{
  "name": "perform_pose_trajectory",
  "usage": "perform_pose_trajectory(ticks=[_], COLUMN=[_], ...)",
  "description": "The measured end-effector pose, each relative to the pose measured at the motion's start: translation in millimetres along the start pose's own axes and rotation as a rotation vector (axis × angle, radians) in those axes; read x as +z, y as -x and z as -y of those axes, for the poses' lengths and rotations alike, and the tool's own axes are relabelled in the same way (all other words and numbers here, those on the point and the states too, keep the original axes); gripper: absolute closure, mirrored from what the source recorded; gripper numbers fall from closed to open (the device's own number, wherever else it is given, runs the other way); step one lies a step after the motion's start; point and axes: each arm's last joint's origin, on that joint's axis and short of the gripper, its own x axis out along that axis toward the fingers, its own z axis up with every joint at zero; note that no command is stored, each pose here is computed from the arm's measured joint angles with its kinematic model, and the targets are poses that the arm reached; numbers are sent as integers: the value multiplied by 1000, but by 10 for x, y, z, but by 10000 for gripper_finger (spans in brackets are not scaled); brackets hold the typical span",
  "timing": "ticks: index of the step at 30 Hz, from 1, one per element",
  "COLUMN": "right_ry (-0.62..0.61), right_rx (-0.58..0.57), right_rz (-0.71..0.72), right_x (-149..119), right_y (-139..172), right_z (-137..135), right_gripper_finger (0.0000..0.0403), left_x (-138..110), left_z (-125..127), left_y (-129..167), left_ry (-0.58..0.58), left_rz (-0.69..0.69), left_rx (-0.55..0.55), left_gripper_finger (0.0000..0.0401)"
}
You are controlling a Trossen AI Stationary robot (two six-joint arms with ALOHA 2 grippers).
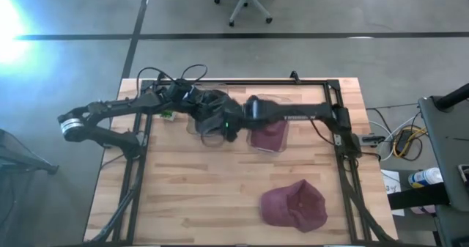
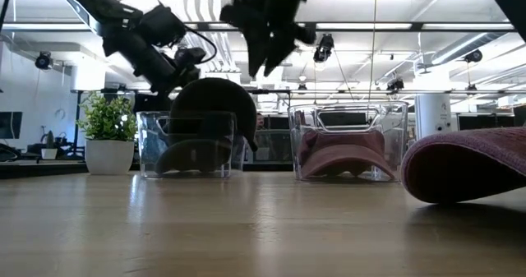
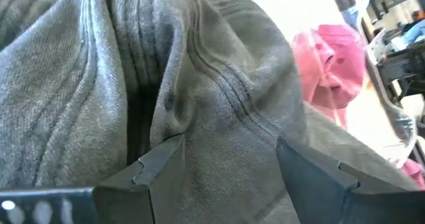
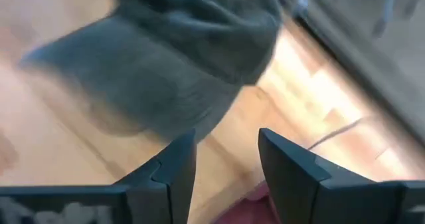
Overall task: Pick & Place hat
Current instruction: Put the black cap into the left transparent bin
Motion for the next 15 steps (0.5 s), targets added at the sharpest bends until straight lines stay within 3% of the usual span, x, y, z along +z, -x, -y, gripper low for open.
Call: perform_pose_trajectory(ticks=[4, 8, 15], right_ry=[-169, -165, -243], right_rx=[66, 36, 187], right_rz=[-120, -174, -272], right_x=[68, 12, -110], right_y=[-248, -397, -568], right_z=[221, 344, 424], right_gripper_finger=[257, 264, 266], left_x=[36, 102, 3], left_z=[64, 178, 170], left_y=[138, 378, 733], left_ry=[-9, -41, -82], left_rz=[47, 116, 99], left_rx=[-32, -73, 66], left_gripper_finger=[169, 169, 169])
